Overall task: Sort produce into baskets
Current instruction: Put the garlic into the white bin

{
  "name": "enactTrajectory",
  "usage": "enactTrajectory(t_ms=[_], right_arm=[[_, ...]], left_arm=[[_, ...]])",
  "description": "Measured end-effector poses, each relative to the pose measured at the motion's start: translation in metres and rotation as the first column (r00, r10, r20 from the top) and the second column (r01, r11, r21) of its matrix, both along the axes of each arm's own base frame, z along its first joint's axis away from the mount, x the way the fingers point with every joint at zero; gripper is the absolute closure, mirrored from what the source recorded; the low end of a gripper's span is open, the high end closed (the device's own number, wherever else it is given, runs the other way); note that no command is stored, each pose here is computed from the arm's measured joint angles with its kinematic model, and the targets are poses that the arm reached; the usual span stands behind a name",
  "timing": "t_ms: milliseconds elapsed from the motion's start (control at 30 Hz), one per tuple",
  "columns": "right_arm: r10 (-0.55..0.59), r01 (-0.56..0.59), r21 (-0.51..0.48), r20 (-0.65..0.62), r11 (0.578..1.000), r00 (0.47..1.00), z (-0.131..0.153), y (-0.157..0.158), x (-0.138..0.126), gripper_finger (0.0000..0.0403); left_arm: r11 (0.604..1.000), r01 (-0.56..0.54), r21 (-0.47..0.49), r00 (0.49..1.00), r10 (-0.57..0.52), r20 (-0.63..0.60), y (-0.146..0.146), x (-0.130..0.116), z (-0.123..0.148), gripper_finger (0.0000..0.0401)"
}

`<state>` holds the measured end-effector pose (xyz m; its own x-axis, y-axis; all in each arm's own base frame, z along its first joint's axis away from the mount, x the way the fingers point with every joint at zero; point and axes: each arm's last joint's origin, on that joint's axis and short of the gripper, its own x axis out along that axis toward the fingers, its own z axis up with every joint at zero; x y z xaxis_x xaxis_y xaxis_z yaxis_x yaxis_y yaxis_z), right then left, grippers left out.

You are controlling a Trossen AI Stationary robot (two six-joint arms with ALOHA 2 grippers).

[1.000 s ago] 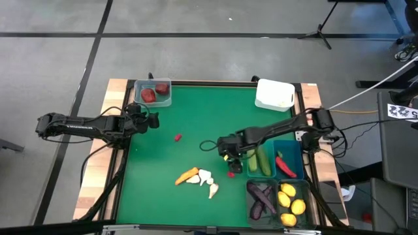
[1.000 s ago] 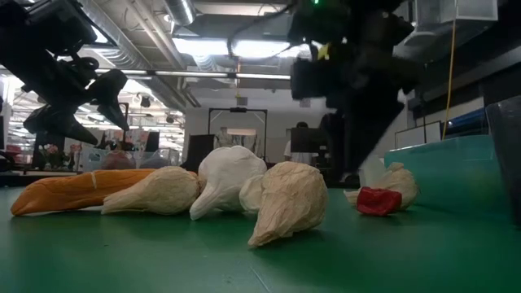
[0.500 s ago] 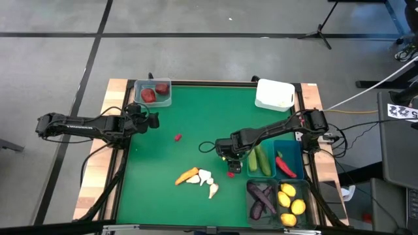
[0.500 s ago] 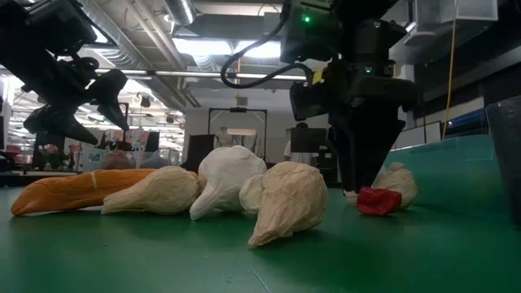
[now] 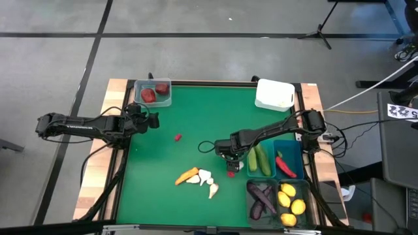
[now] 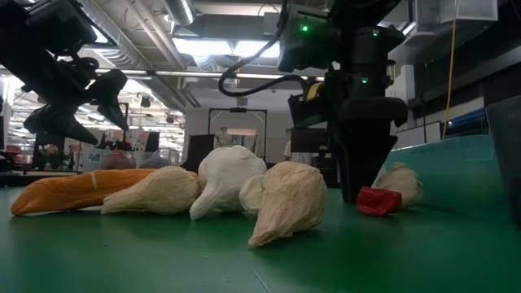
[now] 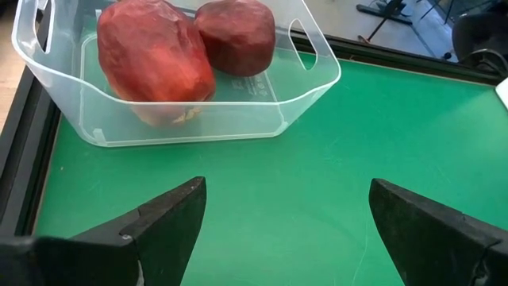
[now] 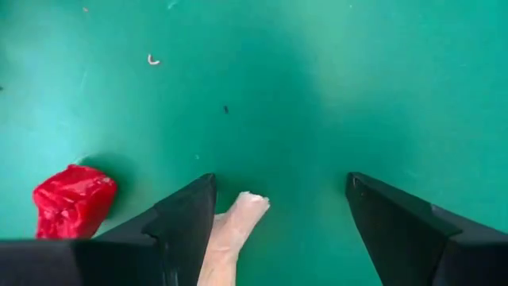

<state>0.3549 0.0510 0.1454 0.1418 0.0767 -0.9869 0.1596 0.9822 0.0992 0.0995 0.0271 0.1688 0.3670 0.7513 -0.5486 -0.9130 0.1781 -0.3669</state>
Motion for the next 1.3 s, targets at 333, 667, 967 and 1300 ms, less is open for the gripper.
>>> enactTrajectory(t_ms=[333, 667, 967, 1300], right_arm=[[-0.013, 0.012, -0.031, -0.023, 0.999, 1.000, -0.005, -0.001, 0.002, 0.0178], [-0.009, 0.009, -0.042, -0.015, 0.999, 1.000, 0.003, 0.000, 0.009, 0.0321], [0.058, -0.059, 0.026, 0.022, 0.998, 0.998, 0.022, 0.003, 0.021, 0.0397], [-0.111, 0.109, -0.022, -0.187, 0.994, 0.976, 0.034, 0.001, 0.005, 0.0229]], left_arm=[[1.000, -0.001, 0.000, 1.000, 0.001, 0.001, 0.000, 0.000, 0.000, 0.0056], [1.000, -0.001, 0.000, 1.000, 0.001, 0.001, 0.000, 0.000, 0.000, 0.0056], [1.000, 0.006, 0.004, 1.000, -0.006, -0.009, 0.000, 0.000, 0.000, 0.0056], [1.000, 0.012, 0.007, 1.000, -0.011, -0.016, 0.000, 0.000, 0.000, 0.0056]])
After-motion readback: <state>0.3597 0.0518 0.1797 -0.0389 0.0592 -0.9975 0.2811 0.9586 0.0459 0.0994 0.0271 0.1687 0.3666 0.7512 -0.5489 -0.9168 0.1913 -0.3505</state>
